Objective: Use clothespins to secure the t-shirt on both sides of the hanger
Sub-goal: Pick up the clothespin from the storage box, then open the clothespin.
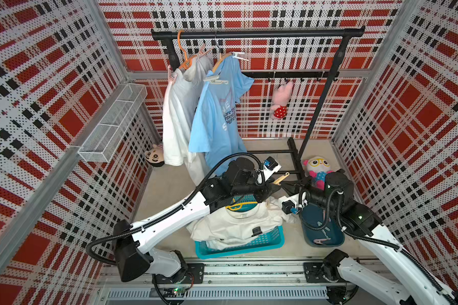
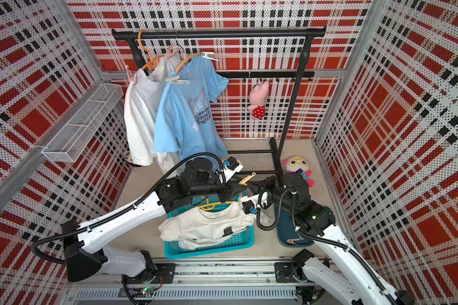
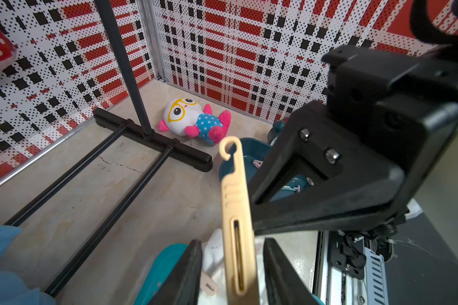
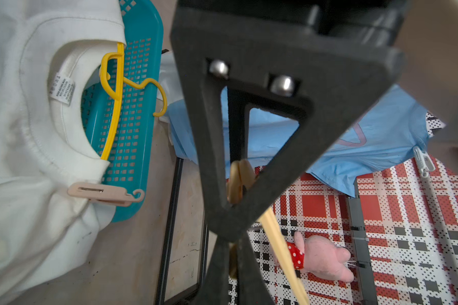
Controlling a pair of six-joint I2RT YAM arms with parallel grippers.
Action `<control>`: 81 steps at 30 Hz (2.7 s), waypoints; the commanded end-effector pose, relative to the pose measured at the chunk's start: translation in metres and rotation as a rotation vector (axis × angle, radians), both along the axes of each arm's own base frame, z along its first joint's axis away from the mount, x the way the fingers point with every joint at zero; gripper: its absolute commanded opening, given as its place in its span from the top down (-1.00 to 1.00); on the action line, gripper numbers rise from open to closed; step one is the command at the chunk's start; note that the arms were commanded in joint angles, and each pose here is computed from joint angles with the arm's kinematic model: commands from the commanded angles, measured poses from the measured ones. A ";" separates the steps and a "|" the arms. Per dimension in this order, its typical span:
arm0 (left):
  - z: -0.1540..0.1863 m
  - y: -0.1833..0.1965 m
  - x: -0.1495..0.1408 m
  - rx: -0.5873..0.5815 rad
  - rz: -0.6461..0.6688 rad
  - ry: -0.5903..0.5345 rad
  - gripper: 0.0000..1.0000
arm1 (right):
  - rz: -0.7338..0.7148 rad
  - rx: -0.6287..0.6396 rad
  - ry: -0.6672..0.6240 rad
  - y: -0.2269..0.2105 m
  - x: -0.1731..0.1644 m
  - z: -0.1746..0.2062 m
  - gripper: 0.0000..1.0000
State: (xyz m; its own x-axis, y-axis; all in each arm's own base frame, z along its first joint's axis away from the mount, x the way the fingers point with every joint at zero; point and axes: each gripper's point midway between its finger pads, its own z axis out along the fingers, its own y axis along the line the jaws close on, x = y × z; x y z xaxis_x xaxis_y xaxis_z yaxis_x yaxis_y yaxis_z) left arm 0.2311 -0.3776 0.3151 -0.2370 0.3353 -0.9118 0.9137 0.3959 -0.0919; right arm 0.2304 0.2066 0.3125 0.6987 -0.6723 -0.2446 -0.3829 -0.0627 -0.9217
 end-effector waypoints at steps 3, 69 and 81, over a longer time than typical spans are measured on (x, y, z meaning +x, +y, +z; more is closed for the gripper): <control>0.006 0.008 -0.003 0.001 -0.006 -0.010 0.26 | 0.026 -0.022 -0.013 0.003 -0.003 -0.003 1.00; 0.079 0.095 0.016 -0.162 0.375 -0.667 1.00 | 0.047 1.560 1.665 0.092 0.023 0.122 -0.63; 0.069 0.088 0.015 -0.134 0.351 -0.658 1.00 | 0.036 1.564 1.675 0.097 0.024 0.120 -0.30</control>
State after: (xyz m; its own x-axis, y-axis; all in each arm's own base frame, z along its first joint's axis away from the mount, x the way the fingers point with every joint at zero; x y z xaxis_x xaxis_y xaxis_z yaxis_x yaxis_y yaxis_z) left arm 0.2494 -0.2859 0.3728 0.2839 0.2413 -0.9280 0.6098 0.7014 0.3689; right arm 0.2572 0.3026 0.4146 -0.6202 0.5376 -0.5713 -0.5933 0.1550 0.7899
